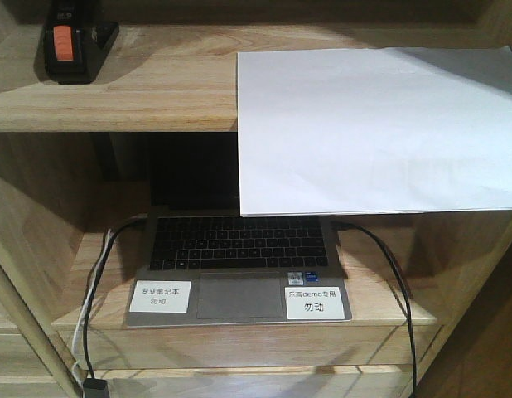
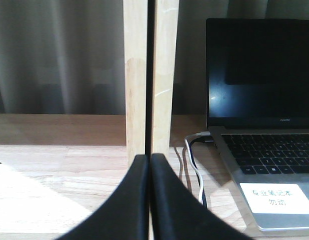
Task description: Grab stapler and paper to desk for stapling
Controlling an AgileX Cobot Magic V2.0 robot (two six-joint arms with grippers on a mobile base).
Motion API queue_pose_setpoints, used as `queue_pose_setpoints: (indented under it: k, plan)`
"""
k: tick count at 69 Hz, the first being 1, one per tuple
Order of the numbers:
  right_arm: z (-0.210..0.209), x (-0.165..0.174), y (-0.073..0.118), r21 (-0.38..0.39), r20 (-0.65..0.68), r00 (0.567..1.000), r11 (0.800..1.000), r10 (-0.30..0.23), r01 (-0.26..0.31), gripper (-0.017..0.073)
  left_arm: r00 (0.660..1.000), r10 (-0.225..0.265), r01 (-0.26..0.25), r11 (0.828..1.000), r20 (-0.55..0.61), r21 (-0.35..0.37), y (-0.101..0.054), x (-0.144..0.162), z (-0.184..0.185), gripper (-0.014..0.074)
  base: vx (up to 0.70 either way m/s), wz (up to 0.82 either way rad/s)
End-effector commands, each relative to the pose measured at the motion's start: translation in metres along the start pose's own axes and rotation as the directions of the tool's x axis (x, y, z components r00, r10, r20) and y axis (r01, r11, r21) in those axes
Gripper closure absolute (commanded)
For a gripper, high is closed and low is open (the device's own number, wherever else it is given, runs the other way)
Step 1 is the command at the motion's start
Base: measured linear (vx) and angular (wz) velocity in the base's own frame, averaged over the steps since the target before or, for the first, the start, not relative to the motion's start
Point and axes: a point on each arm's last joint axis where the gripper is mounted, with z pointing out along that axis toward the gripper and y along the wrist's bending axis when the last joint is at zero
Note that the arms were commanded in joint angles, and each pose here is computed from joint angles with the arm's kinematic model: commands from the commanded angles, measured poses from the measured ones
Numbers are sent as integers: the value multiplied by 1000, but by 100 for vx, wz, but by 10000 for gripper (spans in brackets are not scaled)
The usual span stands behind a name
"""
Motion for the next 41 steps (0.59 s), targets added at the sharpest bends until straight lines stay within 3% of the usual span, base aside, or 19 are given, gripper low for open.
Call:
queue_pose_setpoints:
  k: [1, 41]
  plan:
    - [-1, -5, -1, 11, 76, 997, 1000, -7, 7, 565, 997, -15, 16, 1000, 78, -4, 0, -4, -1, 600, 0, 0]
    - [-1, -5, -1, 11, 76, 997, 1000, -7, 7, 565, 997, -15, 16, 1000, 78, -4, 0, -4, -1, 600, 0, 0]
